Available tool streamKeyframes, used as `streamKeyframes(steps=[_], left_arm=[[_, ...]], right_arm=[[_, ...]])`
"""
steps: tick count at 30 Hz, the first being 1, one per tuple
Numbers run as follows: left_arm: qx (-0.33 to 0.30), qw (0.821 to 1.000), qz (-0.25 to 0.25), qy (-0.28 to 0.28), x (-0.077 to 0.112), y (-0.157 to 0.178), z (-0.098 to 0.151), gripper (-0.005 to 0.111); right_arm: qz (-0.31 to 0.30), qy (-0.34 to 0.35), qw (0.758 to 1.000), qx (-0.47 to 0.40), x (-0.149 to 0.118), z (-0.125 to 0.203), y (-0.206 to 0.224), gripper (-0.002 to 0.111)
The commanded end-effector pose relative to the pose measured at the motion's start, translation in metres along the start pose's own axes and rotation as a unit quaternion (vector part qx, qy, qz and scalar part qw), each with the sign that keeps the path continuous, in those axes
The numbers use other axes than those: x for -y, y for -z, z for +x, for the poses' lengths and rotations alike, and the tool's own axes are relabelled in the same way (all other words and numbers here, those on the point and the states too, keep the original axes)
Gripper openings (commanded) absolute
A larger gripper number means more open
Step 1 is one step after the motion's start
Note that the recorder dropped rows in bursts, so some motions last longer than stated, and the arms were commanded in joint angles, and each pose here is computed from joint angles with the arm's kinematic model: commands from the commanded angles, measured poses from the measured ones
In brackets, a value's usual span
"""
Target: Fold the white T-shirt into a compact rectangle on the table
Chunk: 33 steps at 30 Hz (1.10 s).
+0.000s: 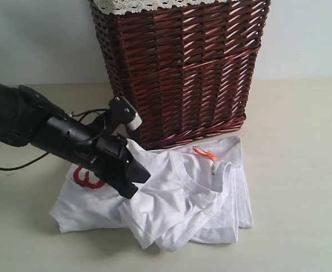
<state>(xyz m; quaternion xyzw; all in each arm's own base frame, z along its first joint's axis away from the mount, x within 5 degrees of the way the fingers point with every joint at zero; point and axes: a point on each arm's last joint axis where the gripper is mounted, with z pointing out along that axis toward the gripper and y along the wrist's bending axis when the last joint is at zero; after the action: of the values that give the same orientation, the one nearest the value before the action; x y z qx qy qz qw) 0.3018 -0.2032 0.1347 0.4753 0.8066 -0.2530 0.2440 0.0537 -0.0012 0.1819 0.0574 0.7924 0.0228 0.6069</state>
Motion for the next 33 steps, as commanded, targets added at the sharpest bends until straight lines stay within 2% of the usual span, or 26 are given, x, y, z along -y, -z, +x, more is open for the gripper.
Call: streamKeyframes(steps=[1,6,9,12,14,17,19,21,23,26,30,33], left_arm=[[0.028,0.998,0.056,-0.027,0.029,0.016,-0.019,0.000],[0.009,0.995,0.092,-0.027,0.052,0.000,-0.012,0.000],[-0.040,0.991,0.126,-0.026,0.079,-0.018,0.013,0.000],[-0.069,0.988,0.135,-0.031,0.095,-0.024,0.029,0.000],[-0.066,0.989,0.126,-0.030,0.096,-0.025,0.028,0.000],[-0.017,0.993,0.111,-0.038,0.098,-0.006,0.000,0.000],[0.022,0.995,0.074,-0.065,0.099,0.015,-0.017,0.000],[0.032,0.993,0.019,-0.109,0.093,0.025,-0.022,0.000],[0.004,0.990,0.005,-0.140,0.088,0.019,-0.014,0.000],[-0.026,0.990,-0.015,-0.138,0.078,0.000,0.000,0.000],[-0.067,0.991,0.017,-0.118,0.076,-0.023,0.019,0.000],[-0.084,0.990,0.031,-0.110,0.077,-0.027,0.030,0.000]], right_arm=[[0.002,0.002,1.000,0.009,0.000,-0.001,0.000,0.051],[0.002,0.002,1.000,0.009,0.000,-0.001,0.000,0.051],[0.002,0.002,1.000,0.009,0.000,-0.001,0.000,0.051],[0.002,0.002,1.000,0.009,0.000,-0.001,0.000,0.051],[0.002,0.002,1.000,0.009,0.000,-0.001,0.000,0.051],[0.002,0.002,1.000,0.009,0.000,-0.001,0.000,0.051],[0.003,0.002,1.000,0.009,0.000,-0.001,0.000,0.051],[0.003,0.002,1.000,0.009,0.000,-0.001,0.000,0.051],[0.003,0.002,1.000,0.009,0.000,-0.001,0.000,0.051],[0.003,0.002,1.000,0.009,0.000,-0.001,0.000,0.051],[0.002,0.000,1.000,0.009,0.000,-0.001,0.000,0.051],[0.002,0.000,1.000,0.009,0.000,-0.001,0.000,0.051]])
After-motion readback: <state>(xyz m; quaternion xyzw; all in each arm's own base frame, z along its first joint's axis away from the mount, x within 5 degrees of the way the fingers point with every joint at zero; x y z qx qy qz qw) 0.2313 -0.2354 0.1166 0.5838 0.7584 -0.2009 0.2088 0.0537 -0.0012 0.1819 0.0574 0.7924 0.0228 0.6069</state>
